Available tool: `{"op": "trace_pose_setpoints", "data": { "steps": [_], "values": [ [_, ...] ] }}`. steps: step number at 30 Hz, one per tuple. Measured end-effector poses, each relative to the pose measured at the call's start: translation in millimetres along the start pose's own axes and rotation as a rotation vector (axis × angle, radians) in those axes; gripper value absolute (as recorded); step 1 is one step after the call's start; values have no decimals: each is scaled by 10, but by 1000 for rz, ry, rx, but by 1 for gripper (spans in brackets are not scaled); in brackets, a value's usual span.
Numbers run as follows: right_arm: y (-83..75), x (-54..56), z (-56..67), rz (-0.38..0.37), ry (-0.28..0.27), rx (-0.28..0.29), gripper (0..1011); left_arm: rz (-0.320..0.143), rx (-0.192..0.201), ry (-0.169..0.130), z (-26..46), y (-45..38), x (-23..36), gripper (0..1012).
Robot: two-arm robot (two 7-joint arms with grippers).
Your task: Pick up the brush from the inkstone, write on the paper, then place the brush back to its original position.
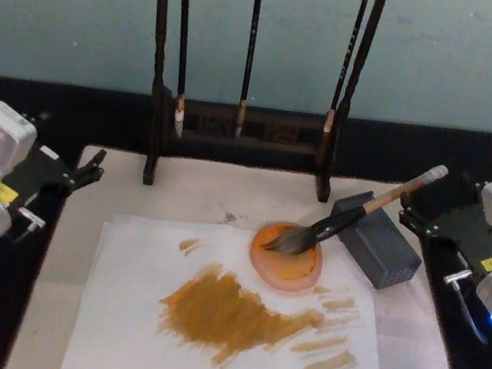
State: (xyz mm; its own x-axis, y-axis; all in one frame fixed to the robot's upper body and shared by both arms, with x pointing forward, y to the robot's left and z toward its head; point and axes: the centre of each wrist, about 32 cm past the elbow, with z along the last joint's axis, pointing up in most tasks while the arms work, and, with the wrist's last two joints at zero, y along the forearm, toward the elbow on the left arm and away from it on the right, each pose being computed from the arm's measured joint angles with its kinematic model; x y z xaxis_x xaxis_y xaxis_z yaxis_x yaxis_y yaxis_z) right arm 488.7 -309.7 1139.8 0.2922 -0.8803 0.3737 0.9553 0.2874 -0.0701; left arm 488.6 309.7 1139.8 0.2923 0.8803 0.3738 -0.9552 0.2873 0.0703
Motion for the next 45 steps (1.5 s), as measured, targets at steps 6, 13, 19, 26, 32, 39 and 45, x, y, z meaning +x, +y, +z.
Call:
{"op": "trace_pose_setpoints", "data": {
  "steps": [6, 13, 19, 26, 32, 39, 45],
  "values": [
    [0, 0, 0, 0, 0, 0, 1000, 0, 0, 0, 0, 0, 0, 1010],
    [0, 0, 0, 0, 0, 0, 1000, 0, 0, 0, 0, 0, 0, 1010],
    [0, -1, 0, 0, 0, 0, 1000, 0, 0, 0, 0, 0, 0, 1010],
    [0, 0, 0, 0, 0, 0, 1000, 0, 0, 0, 0, 0, 0, 1010],
    [0, -1, 0, 0, 0, 0, 1000, 0, 0, 0, 0, 0, 0, 1010],
    [0, 0, 0, 0, 0, 0, 1000, 0, 0, 0, 0, 0, 0, 1010],
    [0, 0, 0, 0, 0, 0, 1000, 0, 0, 0, 0, 0, 0, 1010]
  ]
}}
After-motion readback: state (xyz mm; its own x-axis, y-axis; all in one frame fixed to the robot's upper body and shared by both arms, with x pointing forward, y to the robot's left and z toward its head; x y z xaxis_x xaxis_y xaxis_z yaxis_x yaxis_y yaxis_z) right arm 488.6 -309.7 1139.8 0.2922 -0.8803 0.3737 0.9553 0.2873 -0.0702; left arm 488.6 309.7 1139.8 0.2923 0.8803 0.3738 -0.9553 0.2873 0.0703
